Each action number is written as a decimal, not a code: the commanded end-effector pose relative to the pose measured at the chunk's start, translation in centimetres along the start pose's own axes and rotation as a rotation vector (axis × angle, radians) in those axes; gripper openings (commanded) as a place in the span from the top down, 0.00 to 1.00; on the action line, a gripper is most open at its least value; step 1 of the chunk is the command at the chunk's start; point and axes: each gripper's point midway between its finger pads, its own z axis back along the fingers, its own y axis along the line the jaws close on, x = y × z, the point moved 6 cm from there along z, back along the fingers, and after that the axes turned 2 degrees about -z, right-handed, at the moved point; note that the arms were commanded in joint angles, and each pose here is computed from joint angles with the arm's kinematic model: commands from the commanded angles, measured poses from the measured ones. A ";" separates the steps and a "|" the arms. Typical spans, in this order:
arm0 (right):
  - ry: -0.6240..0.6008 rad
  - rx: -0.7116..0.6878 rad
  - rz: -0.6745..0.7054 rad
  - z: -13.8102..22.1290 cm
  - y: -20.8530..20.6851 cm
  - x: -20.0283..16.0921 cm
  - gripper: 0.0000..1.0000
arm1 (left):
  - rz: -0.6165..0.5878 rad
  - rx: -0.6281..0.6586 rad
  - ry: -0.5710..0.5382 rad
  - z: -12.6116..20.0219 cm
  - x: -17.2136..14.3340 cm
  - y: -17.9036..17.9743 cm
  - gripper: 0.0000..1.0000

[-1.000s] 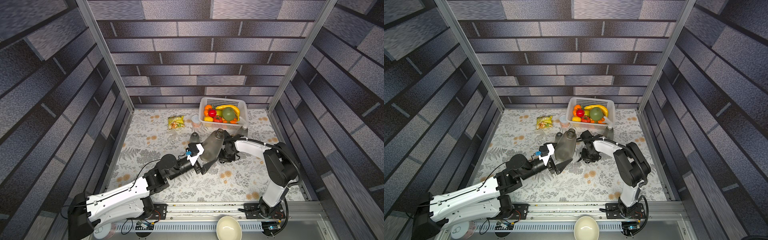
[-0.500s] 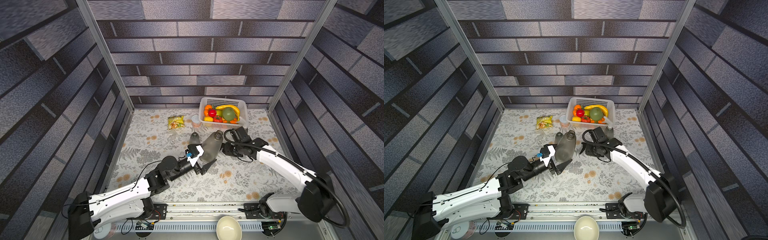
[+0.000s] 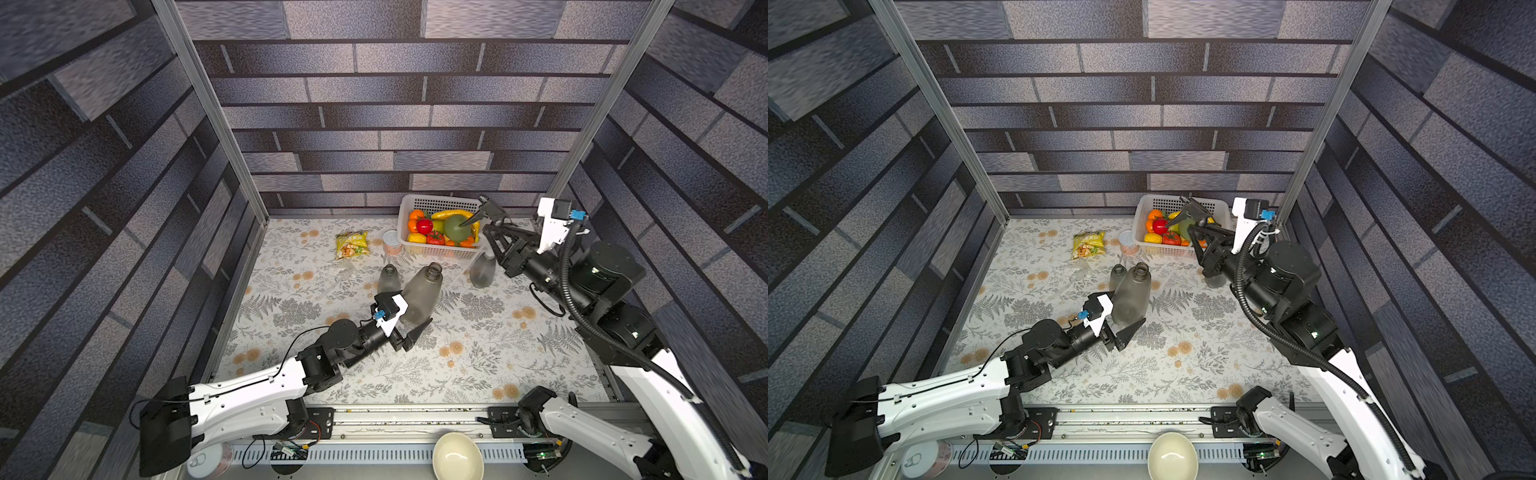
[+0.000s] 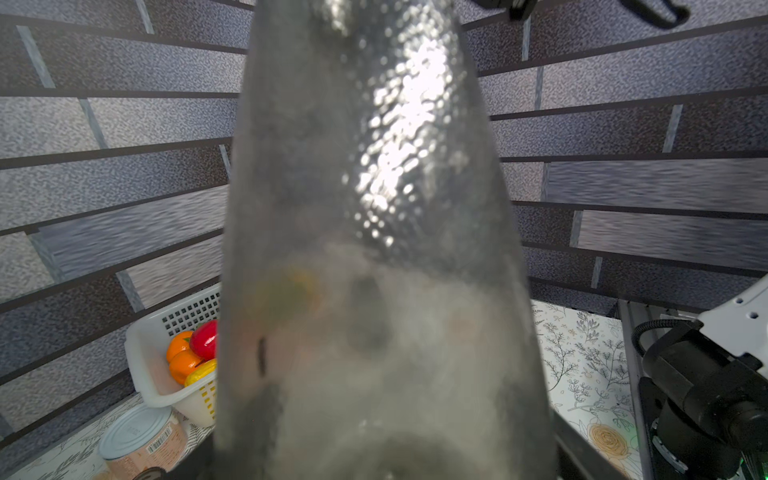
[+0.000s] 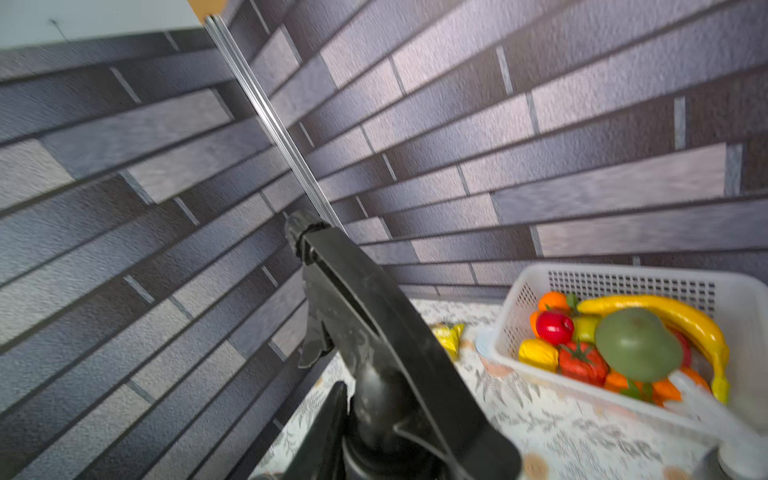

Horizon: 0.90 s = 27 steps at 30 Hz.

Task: Attach spray nozzles to spray bottles
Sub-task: Insert the spray nozzle into the spray bottle.

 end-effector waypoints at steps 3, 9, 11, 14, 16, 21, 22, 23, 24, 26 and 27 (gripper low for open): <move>-0.063 0.128 0.070 0.2 3.6 4.1 0.72 | -0.013 0.021 -0.039 0.0 0.7 0.0 0.24; -0.078 0.178 0.084 -0.4 4.9 5.3 0.72 | -0.017 0.008 -0.029 -0.2 0.4 -0.3 0.24; -0.057 0.182 0.081 -0.8 5.0 5.0 0.73 | -0.018 0.006 -0.027 -0.2 0.4 -0.4 0.24; -0.027 0.181 0.084 -1.1 4.9 4.1 0.73 | -0.016 0.005 -0.029 -0.2 0.5 -0.4 0.24; -0.008 0.182 0.078 -1.2 4.8 3.2 0.73 | -0.017 0.006 -0.027 -0.2 0.4 -0.4 0.24; 0.061 0.178 0.055 -1.7 3.9 -0.2 0.73 | -0.016 0.003 -0.027 -0.3 0.5 -0.4 0.24; 0.080 0.184 0.043 -1.8 3.8 -1.0 0.73 | -0.016 0.003 -0.027 -0.3 0.5 -0.4 0.24; 0.092 0.200 0.036 -1.7 3.9 -1.7 0.73 | -0.015 0.003 -0.026 -0.3 0.5 -0.4 0.24; 0.095 0.225 0.028 -1.6 4.0 -2.3 0.73 | -0.011 0.003 -0.026 -0.3 0.5 -0.4 0.24; 0.094 0.268 0.014 -1.4 4.2 -3.6 0.73 | 0.000 0.003 -0.028 -0.3 0.6 -0.4 0.24; 0.089 0.284 0.007 -1.2 4.3 -4.1 0.72 | 0.006 0.003 -0.030 -0.3 0.6 -0.3 0.24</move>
